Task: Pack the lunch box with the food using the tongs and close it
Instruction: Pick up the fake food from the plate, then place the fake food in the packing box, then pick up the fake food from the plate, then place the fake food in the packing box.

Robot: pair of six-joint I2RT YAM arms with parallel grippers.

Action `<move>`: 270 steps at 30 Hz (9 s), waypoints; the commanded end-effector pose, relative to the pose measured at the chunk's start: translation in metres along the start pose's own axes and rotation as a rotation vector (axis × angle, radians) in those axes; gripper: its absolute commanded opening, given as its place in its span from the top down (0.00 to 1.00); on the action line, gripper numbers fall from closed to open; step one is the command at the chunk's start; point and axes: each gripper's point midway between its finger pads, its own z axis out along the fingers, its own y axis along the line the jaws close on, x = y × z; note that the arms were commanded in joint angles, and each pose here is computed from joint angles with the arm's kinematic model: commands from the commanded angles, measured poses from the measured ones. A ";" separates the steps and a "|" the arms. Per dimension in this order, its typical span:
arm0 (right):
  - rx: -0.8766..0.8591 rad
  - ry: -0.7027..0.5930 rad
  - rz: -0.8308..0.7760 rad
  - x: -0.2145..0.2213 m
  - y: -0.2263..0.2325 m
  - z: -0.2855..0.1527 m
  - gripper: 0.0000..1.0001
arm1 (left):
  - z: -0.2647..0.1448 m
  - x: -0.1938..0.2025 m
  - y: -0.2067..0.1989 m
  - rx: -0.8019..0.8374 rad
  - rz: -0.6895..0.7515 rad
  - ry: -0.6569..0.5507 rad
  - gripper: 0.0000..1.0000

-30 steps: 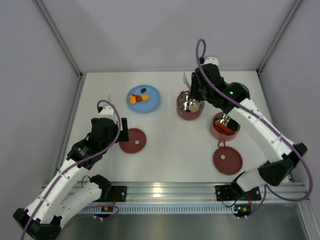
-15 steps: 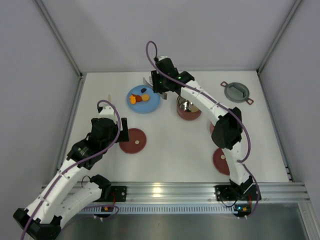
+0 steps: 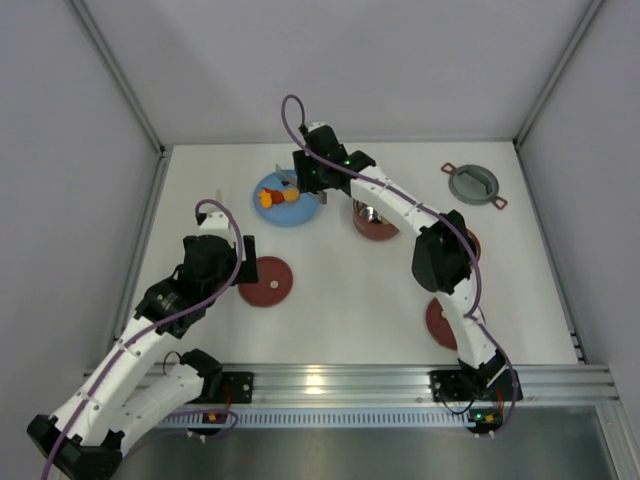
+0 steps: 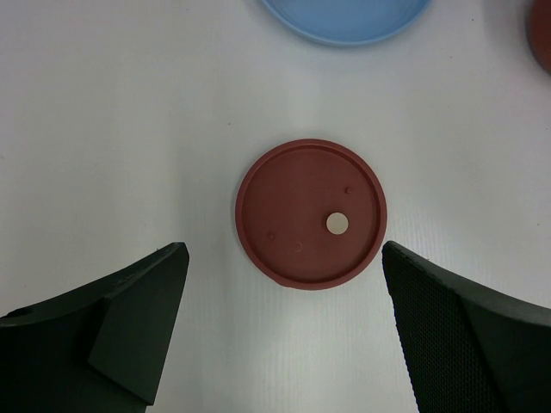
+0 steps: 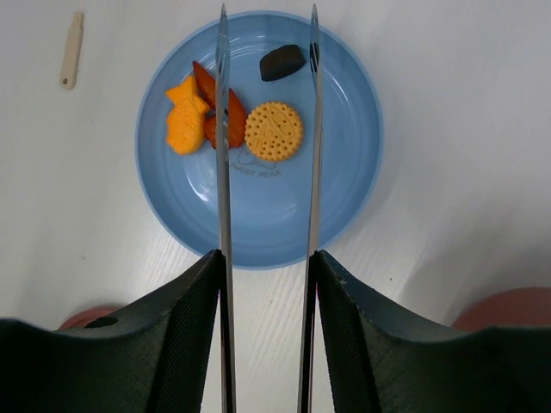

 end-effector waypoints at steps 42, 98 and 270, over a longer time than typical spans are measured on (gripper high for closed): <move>0.077 -0.070 -0.162 0.004 0.032 0.033 0.63 | -0.002 -0.008 0.000 -0.001 0.000 -0.027 0.01; 0.382 -0.180 0.110 0.077 -0.102 -0.252 0.71 | 0.000 -0.006 -0.001 -0.001 0.006 -0.019 0.01; 0.418 -0.131 0.070 0.050 -0.109 -0.235 0.55 | 0.003 -0.004 0.000 -0.012 0.010 -0.006 0.01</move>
